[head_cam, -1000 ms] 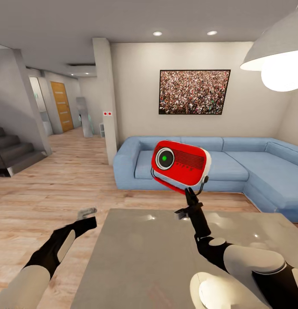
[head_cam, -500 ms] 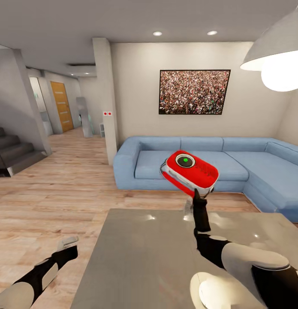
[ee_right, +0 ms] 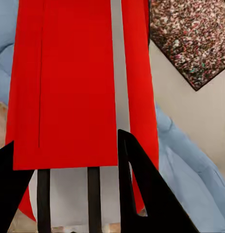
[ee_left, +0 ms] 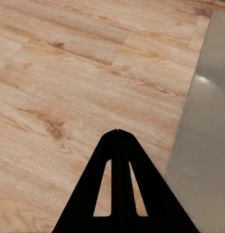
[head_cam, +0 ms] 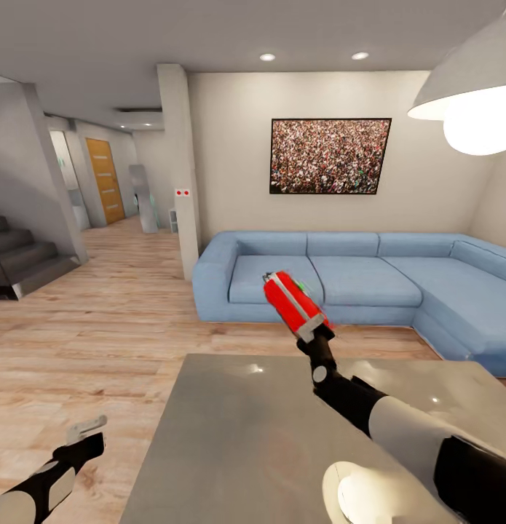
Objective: Turn on the radio receiver that's on the table in the living room.
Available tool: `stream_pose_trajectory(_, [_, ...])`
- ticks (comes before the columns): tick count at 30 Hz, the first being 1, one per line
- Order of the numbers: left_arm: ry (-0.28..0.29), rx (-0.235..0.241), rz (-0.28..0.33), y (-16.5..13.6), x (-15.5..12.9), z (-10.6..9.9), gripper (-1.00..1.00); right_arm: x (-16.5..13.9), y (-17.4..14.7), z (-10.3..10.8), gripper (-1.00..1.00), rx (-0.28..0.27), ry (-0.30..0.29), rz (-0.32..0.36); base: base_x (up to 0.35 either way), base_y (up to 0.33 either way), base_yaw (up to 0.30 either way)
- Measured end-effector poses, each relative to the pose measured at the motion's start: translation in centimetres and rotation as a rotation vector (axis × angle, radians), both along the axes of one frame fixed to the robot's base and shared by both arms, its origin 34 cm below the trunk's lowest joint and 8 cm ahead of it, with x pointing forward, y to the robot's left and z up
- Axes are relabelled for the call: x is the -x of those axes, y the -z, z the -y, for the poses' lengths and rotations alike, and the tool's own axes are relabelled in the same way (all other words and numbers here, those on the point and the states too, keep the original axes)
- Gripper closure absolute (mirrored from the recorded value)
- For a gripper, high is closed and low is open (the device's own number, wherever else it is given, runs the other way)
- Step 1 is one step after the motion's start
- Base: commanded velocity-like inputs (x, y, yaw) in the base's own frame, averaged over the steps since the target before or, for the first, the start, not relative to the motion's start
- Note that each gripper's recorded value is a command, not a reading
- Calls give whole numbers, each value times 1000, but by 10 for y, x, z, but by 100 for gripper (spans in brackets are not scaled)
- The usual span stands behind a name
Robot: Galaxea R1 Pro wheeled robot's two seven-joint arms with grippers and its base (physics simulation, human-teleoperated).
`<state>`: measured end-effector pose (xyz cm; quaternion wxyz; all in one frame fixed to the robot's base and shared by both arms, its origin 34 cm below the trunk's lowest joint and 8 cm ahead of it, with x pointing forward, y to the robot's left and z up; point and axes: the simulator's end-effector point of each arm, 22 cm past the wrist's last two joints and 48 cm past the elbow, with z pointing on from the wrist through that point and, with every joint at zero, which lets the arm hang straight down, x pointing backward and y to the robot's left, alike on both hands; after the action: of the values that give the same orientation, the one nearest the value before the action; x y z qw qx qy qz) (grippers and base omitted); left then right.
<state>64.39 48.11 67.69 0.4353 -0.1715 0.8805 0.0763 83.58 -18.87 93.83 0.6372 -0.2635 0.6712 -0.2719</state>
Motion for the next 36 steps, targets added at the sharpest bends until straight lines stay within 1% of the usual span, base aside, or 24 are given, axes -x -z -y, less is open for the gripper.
stream_pose_trajectory(2, [-11, -14, 0, -2, 3, -11, 100, -5, 5, -4, 100, -96, -32, -69, 0, 0, 0])
stream_pose_trajectory(3, [-12, -17, 0, -3, 3, -14, 100, -6, 6, -4, 100, -120, -37, -83, 0, 0, 0])
stream_pose_trajectory(5, [-17, -24, 0, -4, 5, -19, 100, -10, 8, -3, 100, -199, -52, -127, 0, 0, 0])
stream_pose_trajectory(6, [-18, -25, -1, -4, 5, -20, 100, -11, 8, -3, 100, -218, -55, -136, 0, 0, 0])
stream_pose_trajectory(9, [-17, -23, -1, -3, 5, -18, 100, -13, 12, -5, 100, -321, -78, -197, 0, 0, 0])
stream_pose_trajectory(10, [-16, -23, 0, -3, 5, -18, 100, -12, 14, -5, 100, -338, -79, -212, 0, 0, 0])
stream_pose_trajectory(11, [-16, -23, -1, -3, 5, -18, 100, -11, 21, -5, 100, -368, -79, -252, 0, 0, 0])
stream_pose_trajectory(12, [-16, -23, -1, -3, 5, -18, 100, -10, 26, -6, 100, -381, -77, -278, 0, 0, 0])
stream_pose_trajectory(13, [-17, -23, -1, -3, 5, -18, 100, -6, 36, -7, 100, -399, -72, -335, 0, 0, 0])
stream_pose_trajectory(14, [-17, -23, -1, -3, 5, -18, 100, 1, 51, -8, 100, -415, -56, -412, 0, 0, 0])
stream_pose_trajectory(15, [-17, -23, -1, -3, 5, -18, 100, 8, 64, -8, 100, -423, -36, -487, 0, 0, 0])
stream_pose_trajectory(16, [-17, -23, -1, -3, 5, -18, 100, 11, 68, -8, 100, -426, -29, -515, 0, 0, 0])
stream_pose_trajectory(17, [-17, -23, -1, -3, 5, -18, 100, 16, 73, -11, 100, -427, -18, -567, 0, 0, 0])
stream_pose_trajectory(18, [-16, -22, -1, -3, 5, -17, 100, 20, 77, -13, 100, -437, -11, -599, 0, 0, 0])
stream_pose_trajectory(20, [-15, -21, -1, -3, 5, -16, 100, 31, 86, -13, 100, -434, 15, -678, 0, 0, 0])
stream_pose_trajectory(24, [-15, -21, 0, -3, 5, -16, 100, 35, 87, -15, 100, -433, 22, -707, 0, 0, 0])
stream_pose_trajectory(27, [-15, -21, 0, -3, 5, -16, 100, 35, 88, -16, 100, -434, 22, -712, 0, 0, 0])
stream_pose_trajectory(36, [-3, -8, 4, -1, 2, -6, 100, 39, 89, -26, 100, -505, 16, -739, 0, 0, 0])
